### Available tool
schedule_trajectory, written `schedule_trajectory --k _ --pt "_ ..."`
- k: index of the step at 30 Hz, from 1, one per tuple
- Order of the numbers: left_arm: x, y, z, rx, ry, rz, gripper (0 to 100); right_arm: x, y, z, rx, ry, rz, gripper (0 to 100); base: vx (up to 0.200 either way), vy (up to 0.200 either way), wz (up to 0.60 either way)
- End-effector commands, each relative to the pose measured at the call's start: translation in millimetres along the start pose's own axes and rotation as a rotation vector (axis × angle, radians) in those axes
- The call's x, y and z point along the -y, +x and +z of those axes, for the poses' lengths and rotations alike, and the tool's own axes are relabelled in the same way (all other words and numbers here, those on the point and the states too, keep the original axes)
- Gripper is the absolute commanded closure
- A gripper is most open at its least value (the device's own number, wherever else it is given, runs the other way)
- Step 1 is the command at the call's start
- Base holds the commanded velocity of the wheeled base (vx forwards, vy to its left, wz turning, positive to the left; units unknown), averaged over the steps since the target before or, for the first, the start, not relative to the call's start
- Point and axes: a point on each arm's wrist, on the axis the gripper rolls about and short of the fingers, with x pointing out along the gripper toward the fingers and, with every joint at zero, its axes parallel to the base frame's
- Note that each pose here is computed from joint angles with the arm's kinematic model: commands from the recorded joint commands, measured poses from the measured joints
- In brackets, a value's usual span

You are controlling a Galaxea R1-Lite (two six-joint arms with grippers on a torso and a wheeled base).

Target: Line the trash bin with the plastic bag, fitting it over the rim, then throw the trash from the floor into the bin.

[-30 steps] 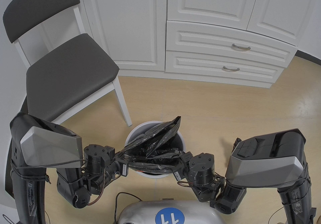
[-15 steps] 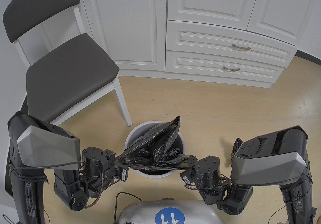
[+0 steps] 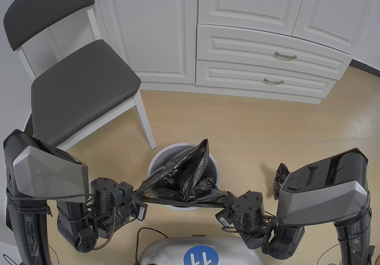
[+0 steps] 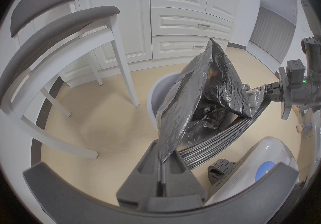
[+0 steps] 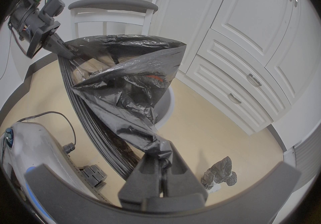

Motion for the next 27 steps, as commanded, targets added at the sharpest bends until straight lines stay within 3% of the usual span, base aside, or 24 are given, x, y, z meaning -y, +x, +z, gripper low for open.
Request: schedule_trajectory --k 1,7,11,20,27 --pt "-0.8 -8.8 5.7 0.018 0.002 0.002 100 -4.4 -6.3 -0.4 0.0 -0.015 0.017 100 0.0 0.0 0.0" --pt "20.0 -9.3 -5.3 -0.022 0.076 -0.056 100 -31.4 -18.6 -8.5 0.011 -0.05 0.106 100 0.0 0.0 0.0" --pt "25.4 -7.2 -9.1 -0.036 0.09 -0.033 100 -35.1 -19.2 -10.1 0.042 -0.033 0.156 100 0.0 0.0 0.0" --pt "27.4 0.2 -14.7 -0.053 0.097 -0.02 100 -40.3 -12.5 -18.5 0.017 -0.045 0.156 100 0.0 0.0 0.0" --pt "21.4 20.7 -18.8 -0.056 0.079 0.066 100 -40.8 11.4 -18.0 0.031 -0.003 0.111 100 0.0 0.0 0.0"
